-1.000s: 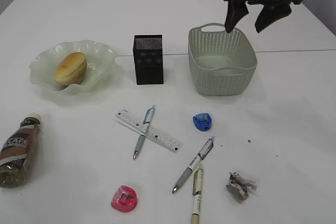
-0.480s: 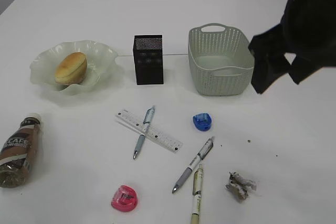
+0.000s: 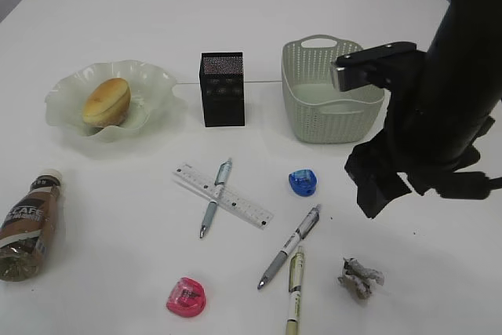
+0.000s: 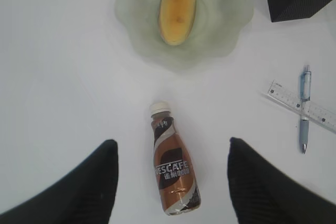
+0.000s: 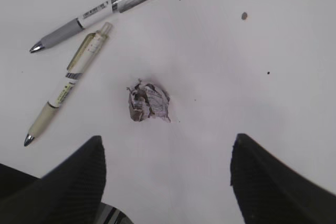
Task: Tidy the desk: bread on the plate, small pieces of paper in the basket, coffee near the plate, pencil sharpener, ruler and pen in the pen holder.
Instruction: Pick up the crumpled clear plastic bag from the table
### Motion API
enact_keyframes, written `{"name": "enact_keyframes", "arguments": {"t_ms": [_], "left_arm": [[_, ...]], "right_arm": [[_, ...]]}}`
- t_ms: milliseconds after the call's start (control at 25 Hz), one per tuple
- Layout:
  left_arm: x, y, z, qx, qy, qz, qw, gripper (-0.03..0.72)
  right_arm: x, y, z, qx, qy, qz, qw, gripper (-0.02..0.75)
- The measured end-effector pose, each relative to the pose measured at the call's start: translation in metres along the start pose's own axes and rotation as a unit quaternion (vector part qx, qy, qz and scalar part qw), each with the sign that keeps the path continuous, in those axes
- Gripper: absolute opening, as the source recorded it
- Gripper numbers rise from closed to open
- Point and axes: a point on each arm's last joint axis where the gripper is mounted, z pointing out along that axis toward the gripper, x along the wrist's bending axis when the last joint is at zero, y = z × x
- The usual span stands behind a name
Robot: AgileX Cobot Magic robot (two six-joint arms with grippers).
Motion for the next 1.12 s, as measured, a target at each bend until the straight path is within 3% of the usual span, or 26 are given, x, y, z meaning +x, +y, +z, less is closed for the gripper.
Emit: {"name": "enact_keyframes", "arguments": {"t_ms": [320, 560, 960, 1120], "left_arm": [[0.000, 0.000, 0.000, 0.000, 0.000, 0.000, 1.000, 0.475], [0.000, 0.000, 0.000, 0.000, 0.000, 0.000, 1.000, 0.475], [-0.001, 0.000, 0.000, 0.000, -0.004, -0.001, 1.000, 0.475], [-0.001, 0.000, 0.000, 0.001, -0.008, -0.003, 1.000, 0.475]], "right_arm": [[0.002, 0.013, 0.049, 0.053, 0.000, -0.003, 0.999, 0.544], [0.019, 0.010, 0.069, 0.042, 0.004, -0.032, 0.999, 0.544], [0.019, -0.001, 0.092, 0.024, 0.004, -0.033, 0.999, 0.544], [0.019, -0.002, 0.109, 0.050, 0.003, -0.033, 0.998, 0.544]]}}
